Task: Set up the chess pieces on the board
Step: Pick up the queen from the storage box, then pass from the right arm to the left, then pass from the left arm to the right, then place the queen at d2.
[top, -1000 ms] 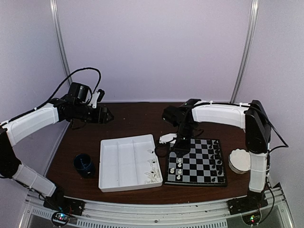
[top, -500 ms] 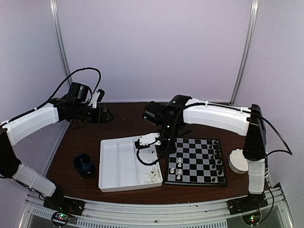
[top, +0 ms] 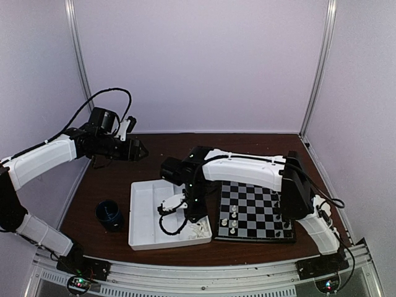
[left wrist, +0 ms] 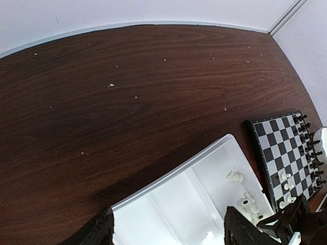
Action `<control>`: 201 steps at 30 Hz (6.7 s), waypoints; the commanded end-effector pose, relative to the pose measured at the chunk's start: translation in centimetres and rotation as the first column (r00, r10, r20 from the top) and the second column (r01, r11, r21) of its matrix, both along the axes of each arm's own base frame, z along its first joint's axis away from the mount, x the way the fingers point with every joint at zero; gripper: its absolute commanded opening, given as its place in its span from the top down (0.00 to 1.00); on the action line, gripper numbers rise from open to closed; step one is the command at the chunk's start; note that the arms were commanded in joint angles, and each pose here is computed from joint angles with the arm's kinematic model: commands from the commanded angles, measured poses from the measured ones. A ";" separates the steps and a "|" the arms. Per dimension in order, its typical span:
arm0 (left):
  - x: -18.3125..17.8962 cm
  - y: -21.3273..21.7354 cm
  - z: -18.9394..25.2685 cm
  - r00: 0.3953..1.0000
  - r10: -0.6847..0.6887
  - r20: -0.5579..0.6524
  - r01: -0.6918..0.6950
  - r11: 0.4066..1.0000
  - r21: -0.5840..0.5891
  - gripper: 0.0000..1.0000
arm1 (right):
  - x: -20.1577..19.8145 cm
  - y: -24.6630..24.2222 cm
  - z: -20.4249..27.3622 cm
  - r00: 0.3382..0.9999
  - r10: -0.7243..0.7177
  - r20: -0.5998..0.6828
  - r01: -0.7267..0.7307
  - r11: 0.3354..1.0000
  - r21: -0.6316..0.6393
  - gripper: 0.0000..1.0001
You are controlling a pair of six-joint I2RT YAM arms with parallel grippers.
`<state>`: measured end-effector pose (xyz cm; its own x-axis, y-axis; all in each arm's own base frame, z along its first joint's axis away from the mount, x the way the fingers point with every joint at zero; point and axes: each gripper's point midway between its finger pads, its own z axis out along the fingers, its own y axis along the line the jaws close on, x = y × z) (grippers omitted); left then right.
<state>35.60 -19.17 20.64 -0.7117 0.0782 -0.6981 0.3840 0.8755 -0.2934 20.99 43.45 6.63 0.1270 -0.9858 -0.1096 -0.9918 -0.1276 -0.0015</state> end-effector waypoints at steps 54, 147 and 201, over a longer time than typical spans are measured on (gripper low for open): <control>-8.9 -10.3 10.7 0.771 -0.114 0.627 0.393 0.859 -0.327 0.27 | 5.6 -0.4 28.4 0.902 -0.229 -0.366 0.432 0.492 0.756 0.95; -15.3 -21.0 8.2 0.514 -0.665 0.542 0.789 0.614 0.004 0.97 | 1.0 -3.2 24.5 0.893 -0.096 -0.439 0.370 0.711 0.598 0.60; -1.2 -10.5 7.0 0.919 -0.208 0.335 0.202 0.978 0.054 0.34 | 8.3 -12.8 12.5 0.928 -0.368 -0.060 0.351 0.805 0.478 1.00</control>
